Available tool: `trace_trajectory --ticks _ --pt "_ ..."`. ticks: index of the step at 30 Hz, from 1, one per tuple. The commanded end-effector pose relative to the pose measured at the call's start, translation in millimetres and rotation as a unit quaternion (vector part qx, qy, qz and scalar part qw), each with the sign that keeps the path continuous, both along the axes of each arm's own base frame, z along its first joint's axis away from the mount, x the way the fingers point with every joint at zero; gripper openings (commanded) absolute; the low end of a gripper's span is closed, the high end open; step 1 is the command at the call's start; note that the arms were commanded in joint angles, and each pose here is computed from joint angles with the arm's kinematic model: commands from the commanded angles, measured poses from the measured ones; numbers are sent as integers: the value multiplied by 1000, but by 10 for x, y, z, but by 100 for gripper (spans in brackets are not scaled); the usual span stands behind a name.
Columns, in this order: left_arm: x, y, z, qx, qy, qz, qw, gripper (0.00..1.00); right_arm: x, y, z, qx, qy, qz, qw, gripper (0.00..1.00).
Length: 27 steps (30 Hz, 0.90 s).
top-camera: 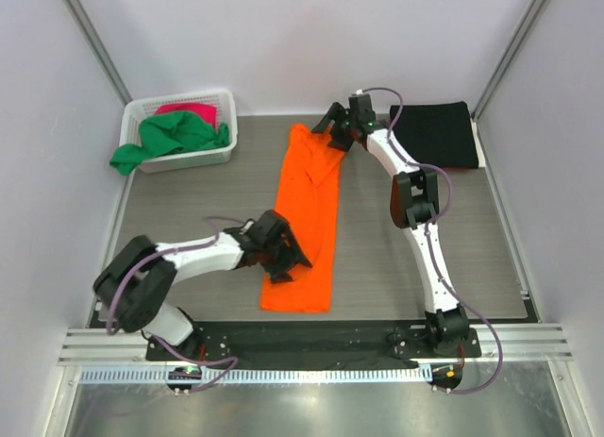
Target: Fold and stack the t-shirts
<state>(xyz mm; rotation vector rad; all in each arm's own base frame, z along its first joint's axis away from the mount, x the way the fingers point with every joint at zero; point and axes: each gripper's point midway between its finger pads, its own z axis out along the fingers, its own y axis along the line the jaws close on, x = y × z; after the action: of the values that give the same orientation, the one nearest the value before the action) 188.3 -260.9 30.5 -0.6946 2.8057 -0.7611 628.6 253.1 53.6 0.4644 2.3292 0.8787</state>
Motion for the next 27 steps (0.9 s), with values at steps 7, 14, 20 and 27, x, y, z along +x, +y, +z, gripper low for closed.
trace_trajectory --ticks 7,14,20,27 --pt "52 -627 36 -2 -8 -28 1000 68 98 -129 -544 -26 7 -2 1000 81" --pt "109 -692 762 12 -77 -73 994 78 161 -88 228 -12 -56 9 998 84" --pt "108 -421 1253 46 -150 -72 985 81 66 -27 1577 28 -150 26 988 90" --pt "-16 139 1379 81 -187 -35 978 81 -882 -314 2035 -26 -128 23 991 91"
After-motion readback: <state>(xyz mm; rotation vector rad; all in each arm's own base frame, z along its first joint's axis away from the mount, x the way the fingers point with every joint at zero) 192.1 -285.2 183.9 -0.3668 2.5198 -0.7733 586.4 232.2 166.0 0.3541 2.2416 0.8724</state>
